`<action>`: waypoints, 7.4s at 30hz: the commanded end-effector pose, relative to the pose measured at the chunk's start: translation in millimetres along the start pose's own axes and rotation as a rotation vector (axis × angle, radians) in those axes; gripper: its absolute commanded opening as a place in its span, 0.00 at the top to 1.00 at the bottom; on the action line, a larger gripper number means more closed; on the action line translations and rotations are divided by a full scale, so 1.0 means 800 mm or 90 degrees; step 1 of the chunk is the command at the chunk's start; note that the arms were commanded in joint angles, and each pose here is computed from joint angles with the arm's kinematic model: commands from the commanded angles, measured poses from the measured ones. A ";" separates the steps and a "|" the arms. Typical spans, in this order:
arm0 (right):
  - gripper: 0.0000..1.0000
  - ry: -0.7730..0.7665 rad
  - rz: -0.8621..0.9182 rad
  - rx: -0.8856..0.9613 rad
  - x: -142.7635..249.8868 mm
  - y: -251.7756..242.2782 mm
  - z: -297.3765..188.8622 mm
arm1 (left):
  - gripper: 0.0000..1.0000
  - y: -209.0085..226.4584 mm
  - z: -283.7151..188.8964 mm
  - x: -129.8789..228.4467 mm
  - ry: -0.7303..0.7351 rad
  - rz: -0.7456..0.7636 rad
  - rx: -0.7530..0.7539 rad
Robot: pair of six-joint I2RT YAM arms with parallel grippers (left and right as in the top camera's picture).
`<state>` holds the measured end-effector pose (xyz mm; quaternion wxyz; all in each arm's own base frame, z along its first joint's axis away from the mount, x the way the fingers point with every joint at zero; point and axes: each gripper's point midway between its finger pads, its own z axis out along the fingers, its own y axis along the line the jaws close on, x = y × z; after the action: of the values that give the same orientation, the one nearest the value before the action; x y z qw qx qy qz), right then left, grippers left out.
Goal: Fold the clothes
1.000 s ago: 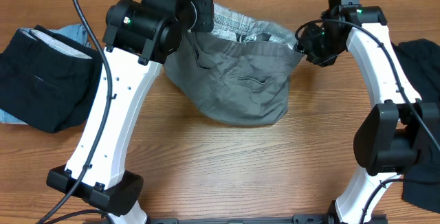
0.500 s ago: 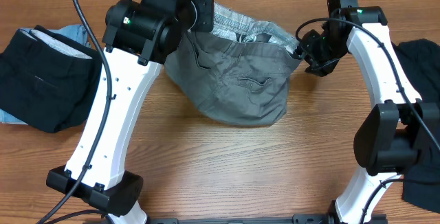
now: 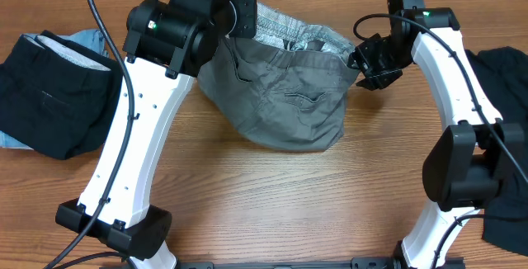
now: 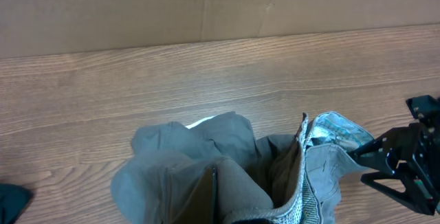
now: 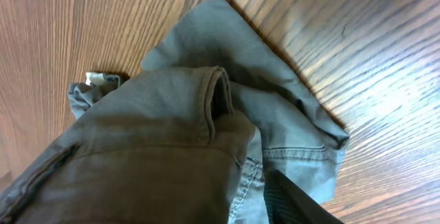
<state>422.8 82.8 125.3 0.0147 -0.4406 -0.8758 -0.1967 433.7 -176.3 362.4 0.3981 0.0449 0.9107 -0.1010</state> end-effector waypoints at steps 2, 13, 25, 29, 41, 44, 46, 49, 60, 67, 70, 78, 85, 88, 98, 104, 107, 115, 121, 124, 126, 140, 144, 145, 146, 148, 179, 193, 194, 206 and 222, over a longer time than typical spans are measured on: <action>0.59 -0.009 0.060 0.006 0.004 0.003 0.004 | 0.96 -0.007 -0.033 -0.016 -0.044 0.018 0.010; 0.61 -0.006 0.289 0.007 0.018 0.009 0.009 | 0.96 -0.007 -0.033 -0.017 -0.047 0.027 0.011; 0.96 -0.057 0.012 0.004 0.005 0.011 -0.006 | 0.96 0.012 -0.034 -0.027 -0.071 0.028 -0.045; 0.96 -0.176 -0.282 -0.016 -0.016 0.032 -0.071 | 0.96 0.037 -0.036 -0.032 -0.084 0.021 -0.107; 0.96 -0.409 -0.407 -0.089 -0.107 0.013 -0.292 | 0.96 0.150 -0.051 -0.054 -0.117 -0.046 -0.264; 0.96 -0.400 -0.465 -0.140 -0.104 0.019 -0.305 | 0.96 0.170 -0.055 -0.063 -0.134 -0.064 -0.280; 0.96 -0.402 -0.500 -0.160 -0.100 0.025 -0.313 | 0.96 0.179 -0.059 -0.073 -0.156 -0.071 -0.288; 0.96 -0.447 -0.539 -0.169 -0.094 0.036 -0.344 | 0.96 0.176 -0.073 -0.094 -0.199 -0.073 -0.281; 0.96 -0.600 -0.590 -0.229 -0.033 0.056 -0.472 | 0.96 0.116 -0.201 -0.161 -0.366 -0.078 -0.114; 0.96 -0.614 -0.594 -0.235 -0.007 0.047 -0.494 | 0.96 0.113 -0.279 -0.170 -0.448 -0.086 -0.102; 0.96 -0.625 -0.579 -0.256 0.007 0.044 -0.509 | 0.96 0.114 -0.287 -0.160 -0.440 -0.117 -0.092; 0.96 -0.591 -0.622 -0.276 0.027 0.045 -0.502 | 0.96 0.092 -0.236 -0.123 -0.316 -0.310 0.025; 0.96 -0.584 -0.659 -0.247 0.028 0.039 -0.493 | 0.96 0.100 -0.206 -0.123 -0.275 -0.433 0.069; 0.96 -0.579 -0.644 -0.254 0.028 0.039 -0.493 | 0.96 0.102 -0.196 -0.127 -0.238 -0.510 0.142; 0.96 -0.564 -0.632 -0.253 0.029 0.035 -0.488 | 0.96 0.143 -0.183 -0.150 -0.215 -0.615 0.237; 0.96 -0.568 -0.642 -0.280 0.041 0.039 -0.496 | 0.96 0.138 -0.199 -0.167 -0.254 -0.534 0.266; 0.96 -0.573 -0.639 -0.284 0.056 0.031 -0.505 | 0.96 0.119 -0.204 -0.148 -0.207 -0.500 0.288; 0.96 -0.560 -0.586 -0.312 0.107 -0.001 -0.521 | 0.96 0.065 -0.293 -0.094 -0.180 -0.418 0.339; 0.96 -0.571 -0.576 -0.330 0.139 -0.018 -0.535 | 0.96 0.050 -0.388 -0.074 -0.299 -0.358 0.311; 0.96 -0.579 -0.566 -0.343 0.152 -0.024 -0.543 | 0.96 0.052 -0.400 -0.070 -0.318 -0.356 0.299; 0.96 -0.580 -0.566 -0.344 0.154 -0.025 -0.543 | 0.96 0.055 -0.391 -0.073 -0.311 -0.362 0.295; 0.96 -0.708 -0.584 -0.463 -0.014 0.127 -0.565 | 0.96 0.142 -0.092 -0.255 -0.300 -0.478 0.448; 0.96 -0.763 -0.619 -0.501 -0.047 0.162 -0.571 | 0.96 0.118 -0.050 -0.280 -0.311 -0.418 0.618; 0.96 -0.752 -0.617 -0.493 -0.056 0.164 -0.561 | 0.96 0.112 -0.028 -0.271 -0.281 -0.411 0.622; 0.96 -0.734 -0.616 -0.475 -0.065 0.163 -0.546 | 0.96 0.104 -0.003 -0.256 -0.245 -0.390 0.618; 0.96 -0.684 -0.637 -0.421 -0.082 0.157 -0.504 | 0.96 0.090 0.048 -0.219 -0.169 -0.355 0.590; 0.96 -0.109 -0.356 -0.001 -0.081 -0.005 -0.173 | 0.96 0.133 0.184 0.205 0.483 -0.236 -0.179; 0.96 0.119 -0.257 0.171 -0.030 -0.147 -0.043 | 0.96 0.142 0.201 0.258 0.534 -0.174 -0.247; 0.96 0.135 -0.250 0.180 -0.026 -0.158 -0.028 | 0.96 0.145 0.201 0.264 0.541 -0.166 -0.260; 0.73 0.229 -0.268 0.257 0.034 -0.203 0.036 | 0.95 0.164 0.185 0.332 0.653 -0.142 -0.320; 0.00 0.018 -0.366 0.184 0.042 -0.139 -0.110 | 0.00 0.145 0.155 0.220 0.518 -0.122 -0.270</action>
<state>289.0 24.0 129.0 0.1240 -0.1748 -0.9735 -0.0804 394.2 -81.2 89.3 -0.0805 -0.1009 0.9852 0.1128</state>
